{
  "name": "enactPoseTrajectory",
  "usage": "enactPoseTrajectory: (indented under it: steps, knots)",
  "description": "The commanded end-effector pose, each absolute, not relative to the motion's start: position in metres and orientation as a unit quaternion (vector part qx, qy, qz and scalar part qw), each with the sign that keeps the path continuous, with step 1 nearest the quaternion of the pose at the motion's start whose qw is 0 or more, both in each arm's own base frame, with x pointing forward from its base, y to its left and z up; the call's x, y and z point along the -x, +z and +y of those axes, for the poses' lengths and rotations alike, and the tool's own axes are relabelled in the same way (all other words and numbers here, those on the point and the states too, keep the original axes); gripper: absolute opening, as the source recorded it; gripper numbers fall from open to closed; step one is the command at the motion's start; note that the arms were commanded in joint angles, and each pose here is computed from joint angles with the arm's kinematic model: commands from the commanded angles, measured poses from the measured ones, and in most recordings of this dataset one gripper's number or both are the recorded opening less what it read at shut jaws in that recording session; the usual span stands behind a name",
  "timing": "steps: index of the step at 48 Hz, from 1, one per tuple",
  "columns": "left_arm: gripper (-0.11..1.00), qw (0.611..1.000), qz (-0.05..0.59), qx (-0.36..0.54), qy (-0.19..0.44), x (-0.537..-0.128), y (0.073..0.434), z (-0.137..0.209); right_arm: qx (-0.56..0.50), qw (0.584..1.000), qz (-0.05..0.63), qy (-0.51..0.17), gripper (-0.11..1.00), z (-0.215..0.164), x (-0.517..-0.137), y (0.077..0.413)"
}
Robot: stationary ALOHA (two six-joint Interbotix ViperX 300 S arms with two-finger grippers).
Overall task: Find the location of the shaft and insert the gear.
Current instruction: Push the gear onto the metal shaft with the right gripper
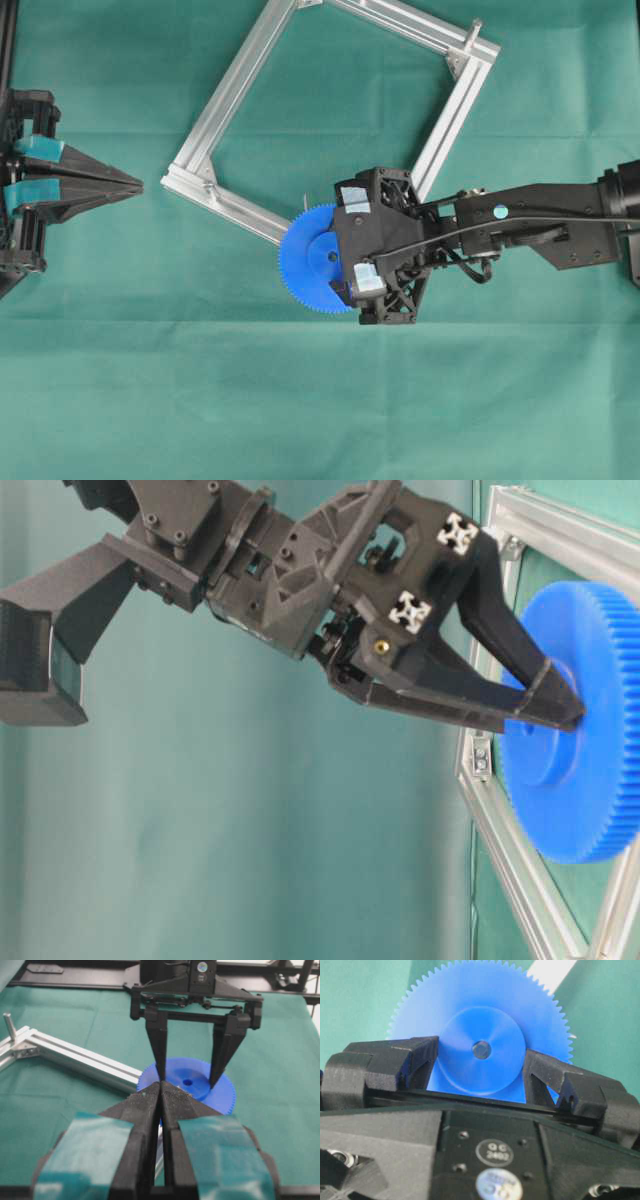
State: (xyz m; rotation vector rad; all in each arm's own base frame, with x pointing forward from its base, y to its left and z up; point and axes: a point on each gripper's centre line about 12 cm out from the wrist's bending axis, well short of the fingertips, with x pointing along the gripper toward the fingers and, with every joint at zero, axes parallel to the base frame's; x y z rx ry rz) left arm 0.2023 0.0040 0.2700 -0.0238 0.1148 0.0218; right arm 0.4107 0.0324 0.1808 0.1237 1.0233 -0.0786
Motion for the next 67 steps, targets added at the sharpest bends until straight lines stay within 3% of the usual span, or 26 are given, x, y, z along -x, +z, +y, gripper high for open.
enactPoseTrajectory:
  steps: [1,67]
  knots:
    - [0.01,0.999,0.044,0.013,0.013,-0.205,0.279,0.005,-0.064,0.866,0.495,-0.034,0.69,0.037,-0.408,0.177]
    - [0.01,0.999,0.044,0.013,0.013,-0.205,0.280,0.005,-0.077,0.867,0.489,-0.065,0.69,0.004,-0.392,0.165]
